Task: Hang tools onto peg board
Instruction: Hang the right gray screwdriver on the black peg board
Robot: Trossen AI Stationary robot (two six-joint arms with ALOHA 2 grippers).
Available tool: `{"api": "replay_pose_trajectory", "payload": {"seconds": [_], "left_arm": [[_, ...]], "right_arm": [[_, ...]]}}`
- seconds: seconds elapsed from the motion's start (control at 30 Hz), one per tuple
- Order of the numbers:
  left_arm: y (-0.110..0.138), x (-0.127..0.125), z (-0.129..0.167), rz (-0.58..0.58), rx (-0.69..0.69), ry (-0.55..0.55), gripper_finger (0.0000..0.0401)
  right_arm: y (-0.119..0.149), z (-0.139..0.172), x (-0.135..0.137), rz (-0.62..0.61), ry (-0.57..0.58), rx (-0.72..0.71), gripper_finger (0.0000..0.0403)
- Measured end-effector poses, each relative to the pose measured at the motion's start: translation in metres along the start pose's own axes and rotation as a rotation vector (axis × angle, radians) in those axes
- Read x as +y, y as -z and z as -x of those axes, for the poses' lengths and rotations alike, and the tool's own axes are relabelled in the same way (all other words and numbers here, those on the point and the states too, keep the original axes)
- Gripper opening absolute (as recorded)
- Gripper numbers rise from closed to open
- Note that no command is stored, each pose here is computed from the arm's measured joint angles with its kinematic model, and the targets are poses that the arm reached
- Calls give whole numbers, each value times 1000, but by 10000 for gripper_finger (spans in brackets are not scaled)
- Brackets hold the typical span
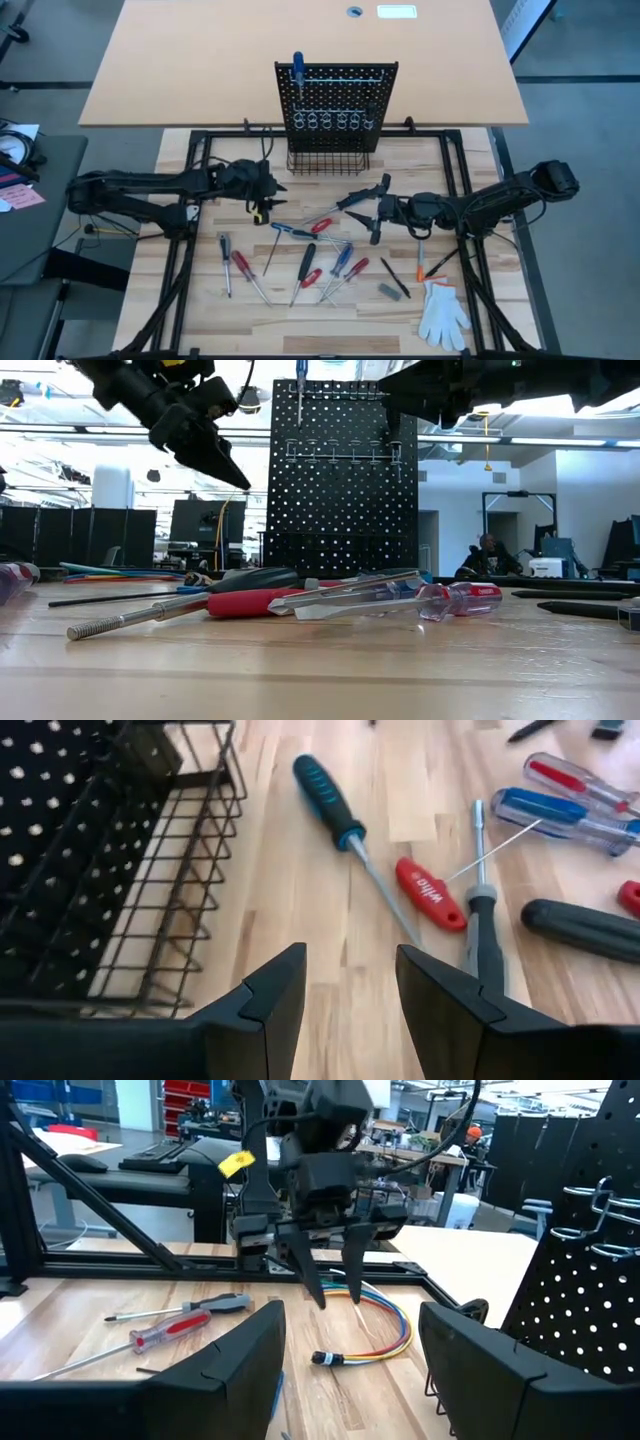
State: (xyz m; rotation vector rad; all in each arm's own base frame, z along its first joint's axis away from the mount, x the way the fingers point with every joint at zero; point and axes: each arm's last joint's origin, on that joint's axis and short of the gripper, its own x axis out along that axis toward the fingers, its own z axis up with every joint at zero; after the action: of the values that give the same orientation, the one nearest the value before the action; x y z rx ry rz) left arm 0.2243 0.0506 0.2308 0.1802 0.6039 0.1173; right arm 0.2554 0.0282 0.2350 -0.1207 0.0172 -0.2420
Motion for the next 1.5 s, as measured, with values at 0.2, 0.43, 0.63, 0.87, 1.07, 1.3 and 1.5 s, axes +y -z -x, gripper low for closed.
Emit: {"api": "replay_pose_trajectory", "payload": {"seconds": [0.2, 0.43, 0.63, 0.87, 1.07, 1.3, 1.5], "left_arm": [[20, -15, -7, -62, -26, 105, 153], [33, -30, -12, -93, -139, 221, 153], [35, -32, -12, -105, -146, 221, 169], [46, -39, -40, -123, -83, 253, 220], [56, -51, -65, -153, 20, 311, 236], [61, -61, -86, -175, 105, 293, 233], [60, -64, -102, -119, 111, 271, 217]], "right_arm": [[0, 0, 0, 0, -1, 0, 237], [1, -2, -5, -24, 19, 2, 237], [1, -2, -6, -35, 24, 3, 237], [1, -2, -6, -34, 22, 3, 237], [2, -2, -6, -30, 21, 13, 237], [2, -2, -6, -28, 21, 19, 237], [3, -2, -6, -28, 21, 20, 237]]}}
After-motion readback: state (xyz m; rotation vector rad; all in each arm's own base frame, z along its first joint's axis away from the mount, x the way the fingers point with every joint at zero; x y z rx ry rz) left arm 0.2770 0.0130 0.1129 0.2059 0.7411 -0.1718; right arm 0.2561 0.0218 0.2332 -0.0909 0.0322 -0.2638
